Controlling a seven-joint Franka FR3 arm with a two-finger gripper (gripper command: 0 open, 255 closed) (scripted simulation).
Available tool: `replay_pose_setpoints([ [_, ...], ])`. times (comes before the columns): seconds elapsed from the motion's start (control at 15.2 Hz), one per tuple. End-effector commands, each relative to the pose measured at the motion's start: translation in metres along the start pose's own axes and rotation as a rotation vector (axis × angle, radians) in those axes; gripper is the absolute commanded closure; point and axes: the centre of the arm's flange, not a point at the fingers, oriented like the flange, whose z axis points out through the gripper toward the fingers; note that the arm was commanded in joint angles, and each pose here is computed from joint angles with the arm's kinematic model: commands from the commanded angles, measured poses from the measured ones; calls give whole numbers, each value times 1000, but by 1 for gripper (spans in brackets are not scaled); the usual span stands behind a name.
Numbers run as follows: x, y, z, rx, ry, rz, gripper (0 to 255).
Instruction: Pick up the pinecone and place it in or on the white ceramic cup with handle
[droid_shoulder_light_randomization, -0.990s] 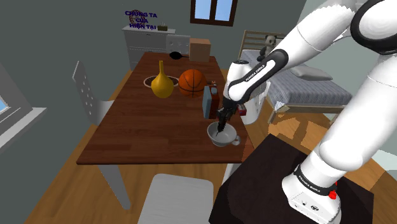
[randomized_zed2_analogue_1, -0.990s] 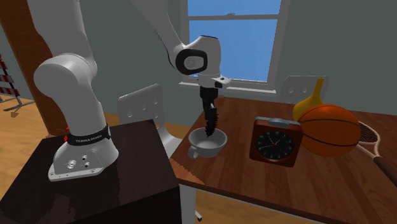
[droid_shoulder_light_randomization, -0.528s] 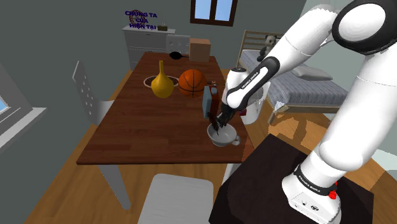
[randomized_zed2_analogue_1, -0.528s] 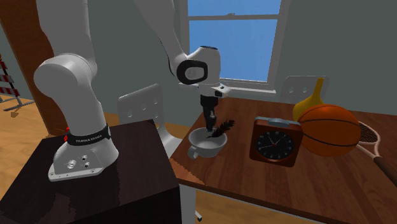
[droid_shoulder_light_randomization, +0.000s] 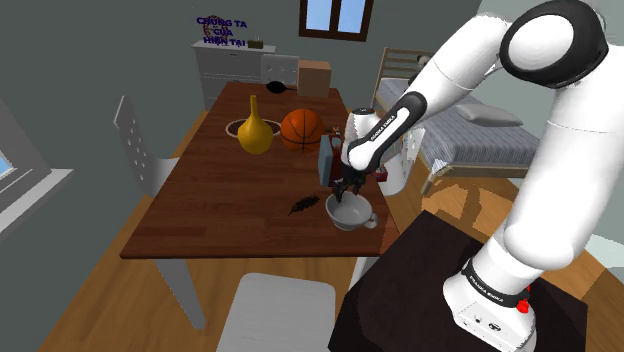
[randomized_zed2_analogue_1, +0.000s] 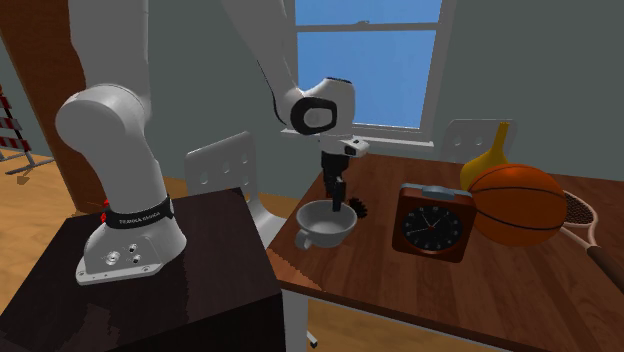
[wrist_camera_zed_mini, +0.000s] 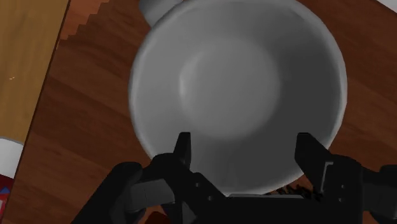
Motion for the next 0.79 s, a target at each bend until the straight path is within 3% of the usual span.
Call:
replay_pose_setpoints([
  [0.0,32,-20,-5,-59,-89,25,0],
  [0.46,163,-87,12,-266,-403,109,0],
  [0.53,171,-91,15,-278,-421,114,0],
  [0.73,164,-87,29,-278,-421,114,0],
])
